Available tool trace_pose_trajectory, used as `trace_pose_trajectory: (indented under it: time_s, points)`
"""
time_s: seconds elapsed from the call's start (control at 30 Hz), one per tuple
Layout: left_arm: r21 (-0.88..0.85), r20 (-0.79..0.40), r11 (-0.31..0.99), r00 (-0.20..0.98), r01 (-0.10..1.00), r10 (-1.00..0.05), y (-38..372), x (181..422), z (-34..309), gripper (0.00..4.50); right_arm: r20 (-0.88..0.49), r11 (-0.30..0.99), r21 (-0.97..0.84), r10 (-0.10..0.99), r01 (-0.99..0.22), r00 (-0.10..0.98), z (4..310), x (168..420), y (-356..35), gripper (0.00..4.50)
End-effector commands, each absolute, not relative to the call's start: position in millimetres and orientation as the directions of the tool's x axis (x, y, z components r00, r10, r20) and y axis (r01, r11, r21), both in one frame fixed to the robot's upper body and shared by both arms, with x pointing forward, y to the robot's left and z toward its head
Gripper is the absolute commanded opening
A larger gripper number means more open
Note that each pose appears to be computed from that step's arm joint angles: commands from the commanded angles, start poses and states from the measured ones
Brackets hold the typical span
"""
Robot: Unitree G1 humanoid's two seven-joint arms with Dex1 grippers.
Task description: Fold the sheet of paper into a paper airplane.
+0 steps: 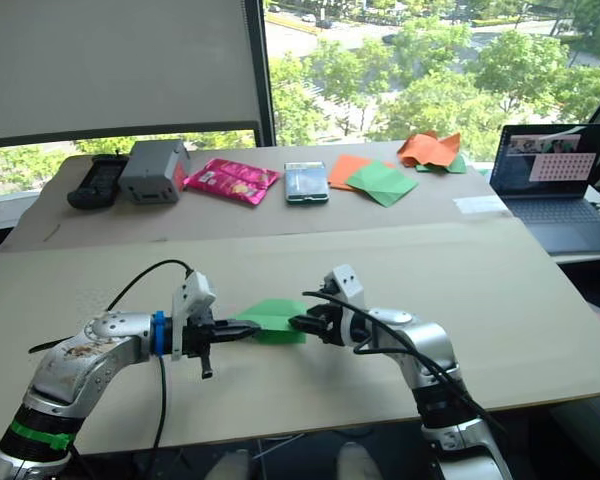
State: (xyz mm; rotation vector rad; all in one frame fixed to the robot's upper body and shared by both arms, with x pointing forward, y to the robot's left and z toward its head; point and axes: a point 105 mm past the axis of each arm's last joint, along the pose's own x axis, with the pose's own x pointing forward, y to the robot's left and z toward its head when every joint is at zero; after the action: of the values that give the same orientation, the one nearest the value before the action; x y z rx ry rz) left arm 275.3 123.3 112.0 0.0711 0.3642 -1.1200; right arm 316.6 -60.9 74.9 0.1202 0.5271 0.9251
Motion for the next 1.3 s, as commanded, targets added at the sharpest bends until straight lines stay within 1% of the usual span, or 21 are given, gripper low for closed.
trace_pose_trajectory:
  time_s: [0.03, 0.17, 0.63, 0.97, 1.1, 1.3]
  points:
    - [-0.105, -0.312, 0.481, 0.430, 0.870, -0.847, 128.8, 285.8, 114.9, 0.00, -0.353, 0.599, 0.294, 0.792, -0.745, 0.497, 81.9, 318.0, -60.0, 2.94]
    - [-0.082, -0.364, 0.493, 0.435, 0.866, -0.824, 128.1, 289.3, 98.1, 0.00, -0.351, 0.599, 0.285, 0.792, -0.748, 0.500, 82.3, 318.5, -59.6, 2.94]
    - [-0.061, -0.418, 0.499, 0.432, 0.864, -0.799, 131.1, 293.2, 77.7, 0.00, -0.349, 0.606, 0.277, 0.787, -0.746, 0.509, 83.8, 317.4, -62.2, 2.94]
    - [-0.051, -0.420, 0.486, 0.423, 0.872, -0.803, 129.5, 289.7, 77.1, 0.00, -0.346, 0.608, 0.323, 0.789, -0.725, 0.508, 81.2, 318.7, -66.2, 2.94]
    - [-0.050, -0.421, 0.488, 0.425, 0.872, -0.802, 130.0, 289.3, 77.1, 0.00, -0.330, 0.582, 0.363, 0.811, -0.728, 0.483, 83.5, 317.3, -60.8, 2.94]
    - [-0.050, -0.421, 0.489, 0.426, 0.871, -0.801, 130.1, 289.2, 77.0, 0.00, -0.311, 0.572, 0.388, 0.820, -0.723, 0.481, 83.9, 320.8, -55.3, 2.94]
